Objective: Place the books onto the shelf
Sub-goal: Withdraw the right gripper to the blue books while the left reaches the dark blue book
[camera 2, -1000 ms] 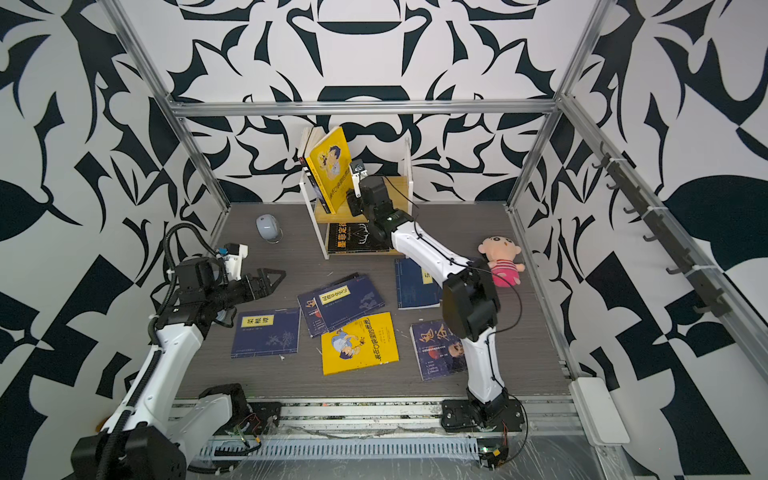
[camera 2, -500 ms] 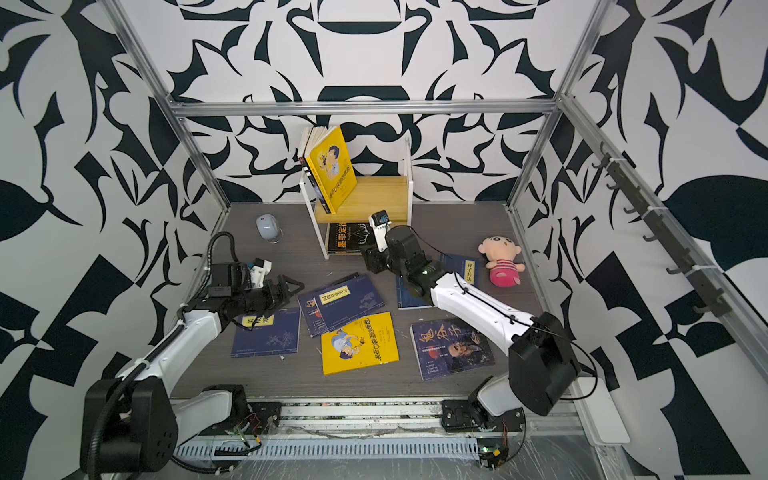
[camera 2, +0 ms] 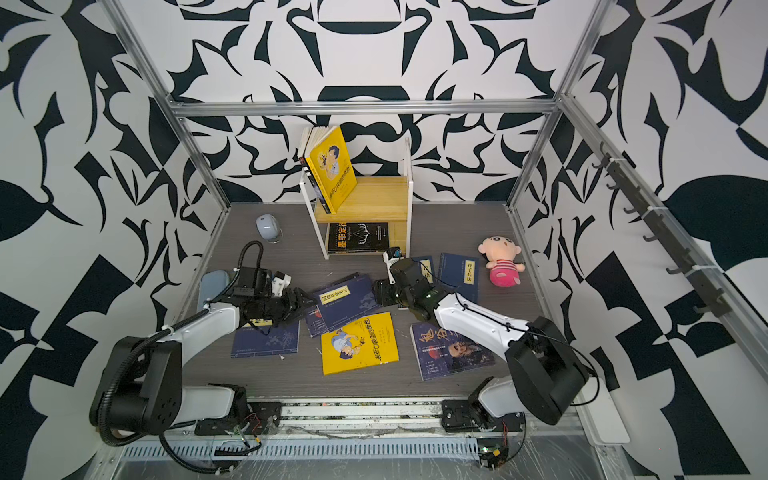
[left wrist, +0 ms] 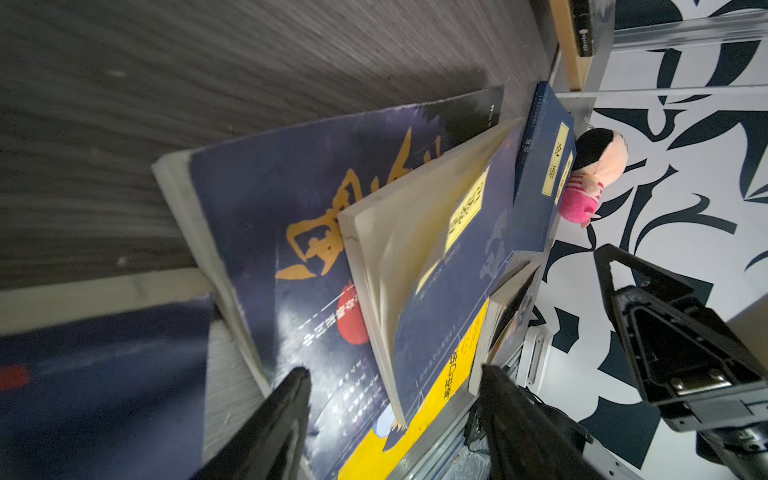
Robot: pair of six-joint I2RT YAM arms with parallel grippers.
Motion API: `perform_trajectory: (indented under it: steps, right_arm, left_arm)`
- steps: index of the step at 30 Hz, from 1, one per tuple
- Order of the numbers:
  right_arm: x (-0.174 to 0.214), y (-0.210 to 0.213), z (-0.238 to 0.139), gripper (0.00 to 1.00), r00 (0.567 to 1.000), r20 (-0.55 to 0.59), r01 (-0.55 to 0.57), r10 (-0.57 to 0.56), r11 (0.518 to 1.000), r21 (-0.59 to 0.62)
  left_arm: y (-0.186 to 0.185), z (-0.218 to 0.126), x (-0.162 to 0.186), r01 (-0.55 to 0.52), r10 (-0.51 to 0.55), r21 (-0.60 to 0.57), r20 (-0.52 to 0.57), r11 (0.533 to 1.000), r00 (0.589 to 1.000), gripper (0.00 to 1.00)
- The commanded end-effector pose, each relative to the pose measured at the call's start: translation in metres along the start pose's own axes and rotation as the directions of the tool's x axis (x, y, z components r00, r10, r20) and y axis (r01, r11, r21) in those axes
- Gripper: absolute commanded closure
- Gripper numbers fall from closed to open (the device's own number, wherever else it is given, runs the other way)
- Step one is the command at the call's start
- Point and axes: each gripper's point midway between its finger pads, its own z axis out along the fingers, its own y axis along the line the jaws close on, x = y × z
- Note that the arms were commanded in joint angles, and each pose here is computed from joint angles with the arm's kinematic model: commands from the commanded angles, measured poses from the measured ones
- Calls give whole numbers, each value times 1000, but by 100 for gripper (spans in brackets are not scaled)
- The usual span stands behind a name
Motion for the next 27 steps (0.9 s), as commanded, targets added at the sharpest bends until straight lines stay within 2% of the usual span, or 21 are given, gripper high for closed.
perform_trajectory:
  steps: [1, 6, 12, 16, 24, 27]
  right_arm:
    - [-5, 7, 9, 34, 991, -3, -134, 134, 988, -83]
    - [-2, -3, 24, 35, 966, -43, -257, 253, 958, -129]
    - [8, -20, 38, 35, 944, -80, -326, 319, 939, -108]
    - [21, -22, 49, 36, 937, -123, -341, 327, 933, -118]
    - [33, -18, 59, 36, 920, -156, -384, 360, 908, -169]
    - [30, -12, 57, 42, 908, -156, -416, 389, 885, -211]
  left_arm:
    - [2, 6, 0, 16, -16, -2, -2, 1000, 1000, 33]
    - [0, 15, -2, 15, -15, -6, -20, 1000, 1000, 38]
    - [1, 22, -4, 26, -26, -18, -30, 1000, 999, 43]
    - [4, 24, -7, 29, -30, -28, -25, 999, 999, 45]
    - [13, 32, -8, 49, -51, -57, -36, 997, 998, 57]
    - [15, 32, -9, 46, -49, -65, -35, 997, 998, 62]
